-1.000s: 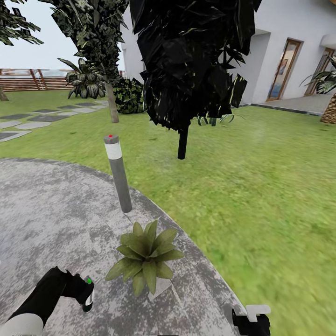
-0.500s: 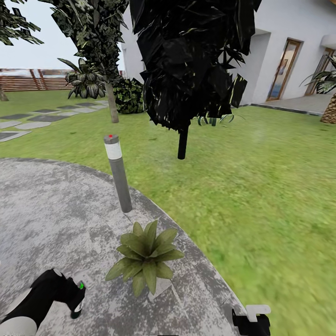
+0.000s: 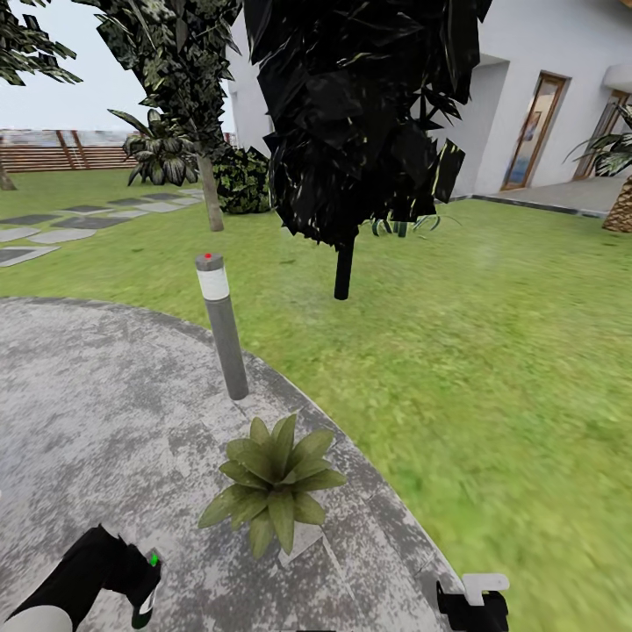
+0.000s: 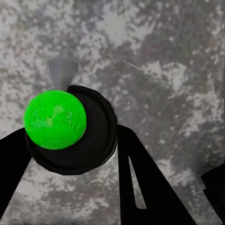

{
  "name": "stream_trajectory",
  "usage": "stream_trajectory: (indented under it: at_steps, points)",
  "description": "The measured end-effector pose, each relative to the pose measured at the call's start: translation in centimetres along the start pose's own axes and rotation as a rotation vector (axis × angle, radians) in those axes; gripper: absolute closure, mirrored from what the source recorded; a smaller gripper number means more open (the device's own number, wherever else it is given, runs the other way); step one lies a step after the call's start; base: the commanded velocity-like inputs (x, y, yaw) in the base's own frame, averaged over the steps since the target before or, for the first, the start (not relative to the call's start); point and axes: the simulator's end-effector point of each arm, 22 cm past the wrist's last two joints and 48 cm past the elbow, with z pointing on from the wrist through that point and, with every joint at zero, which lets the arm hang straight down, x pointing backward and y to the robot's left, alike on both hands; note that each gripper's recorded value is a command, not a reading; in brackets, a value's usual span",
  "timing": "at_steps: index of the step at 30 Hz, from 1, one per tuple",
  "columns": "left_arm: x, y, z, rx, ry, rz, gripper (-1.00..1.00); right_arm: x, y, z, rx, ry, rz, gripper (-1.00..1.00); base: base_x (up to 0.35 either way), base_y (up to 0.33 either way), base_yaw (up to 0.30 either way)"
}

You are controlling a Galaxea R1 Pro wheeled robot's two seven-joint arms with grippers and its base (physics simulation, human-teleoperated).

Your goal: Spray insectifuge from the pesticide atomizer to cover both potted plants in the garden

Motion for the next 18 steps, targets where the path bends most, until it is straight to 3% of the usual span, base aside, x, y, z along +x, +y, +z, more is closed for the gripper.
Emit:
stream_trajectory:
  at_steps: [5,8,12,18]
  points:
    - [-0.4,1.9,-0.8,-0.022,-0.041,-0.090,1.00,0.0,0.0,0.0,0.000,0.000,0.000,-1.00,0.000,0.000,0.000]
    - [0.2,3.2,-1.4,-0.040,-0.044,-0.112,1.00,0.0,0.0,0.0,0.000,0.000,0.000,-1.00,0.000,0.000,0.000]
    - [0.7,2.0,-0.7,-0.021,-0.033,-0.105,1.00,0.0,0.0,0.0,0.000,0.000,0.000,-1.00,0.000,0.000,0.000]
    - [-1.6,-2.2,0.7,0.049,-0.061,-0.092,1.00,0.0,0.0,0.0,0.001,-0.001,0.000,-1.00,0.000,0.000,0.003]
